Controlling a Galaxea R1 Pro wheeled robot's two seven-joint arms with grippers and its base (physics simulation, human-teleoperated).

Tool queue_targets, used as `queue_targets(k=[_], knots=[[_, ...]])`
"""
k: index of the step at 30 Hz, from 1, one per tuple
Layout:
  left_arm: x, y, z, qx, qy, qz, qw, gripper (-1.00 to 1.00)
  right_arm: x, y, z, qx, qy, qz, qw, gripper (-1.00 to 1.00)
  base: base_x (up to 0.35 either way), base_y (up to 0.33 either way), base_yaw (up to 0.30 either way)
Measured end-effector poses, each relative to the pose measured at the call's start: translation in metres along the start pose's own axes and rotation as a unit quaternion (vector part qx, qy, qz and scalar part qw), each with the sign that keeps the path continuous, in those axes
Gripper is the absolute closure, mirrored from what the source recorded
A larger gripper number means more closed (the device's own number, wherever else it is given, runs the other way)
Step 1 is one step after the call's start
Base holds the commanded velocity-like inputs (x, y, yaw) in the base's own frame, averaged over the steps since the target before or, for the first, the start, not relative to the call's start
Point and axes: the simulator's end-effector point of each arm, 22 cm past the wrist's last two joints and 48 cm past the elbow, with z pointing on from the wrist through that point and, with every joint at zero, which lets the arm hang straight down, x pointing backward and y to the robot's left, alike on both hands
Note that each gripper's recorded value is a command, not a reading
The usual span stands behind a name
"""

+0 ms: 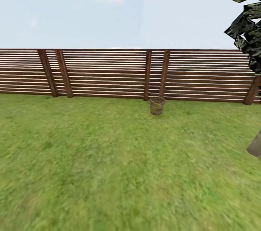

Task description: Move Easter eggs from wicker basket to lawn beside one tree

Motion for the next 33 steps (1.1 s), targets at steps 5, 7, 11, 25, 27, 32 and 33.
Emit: queue_targets(k=[5, 7, 11, 25, 27, 32, 33], knots=[[0.0, 0.0, 0.0, 0.0, 0.0, 0.0, 1.0, -1.0, 0.0, 0.001, 0.0, -0.001, 0.0, -0.002, 1.0, -1.0, 0.329, 0.062, -0.013], [0.0, 0.0, 0.0, 0.0, 0.0, 0.0, 1.0, -1.0, 0.0, 0.001, 0.0, -0.001, 0.0, -0.003, 1.0, -1.0, 0.329, 0.056, -0.005], [0.0, 0.0, 0.0, 0.0, 0.0, 0.0, 1.0, -1.0, -0.001, 0.003, 0.0, -0.002, 0.0, -0.003, 1.0, -1.0, 0.329, 0.063, -0.002], [0.0, 0.0, 0.0, 0.0, 0.0, 0.0, 1.0, -1.0, -0.015, 0.026, 0.0, -0.017, -0.015, -0.005, 0.9997, -1.0, 0.329, 0.061, 0.0], [0.0, 0.0, 0.0, 0.0, 0.0, 0.0, 1.0, -1.0, -0.017, 0.028, -0.001, -0.018, -0.018, -0.004, 0.9997, -1.0, 0.329, 0.065, 0.0], [0.0, 0.0, 0.0, 0.0, 0.0, 0.002, 1.0, -1.0, -0.019, 0.028, -0.001, -0.018, -0.02, -0.001, 0.9996, -1.0, 0.329, 0.062, 0.0], [0.0, 0.0, 0.0, 0.0, 0.0, 0.002, 1.0, -1.0, -0.019, 0.028, -0.001, -0.018, -0.02, -0.001, 0.9996, -1.0, 0.329, 0.064, 0.0]])
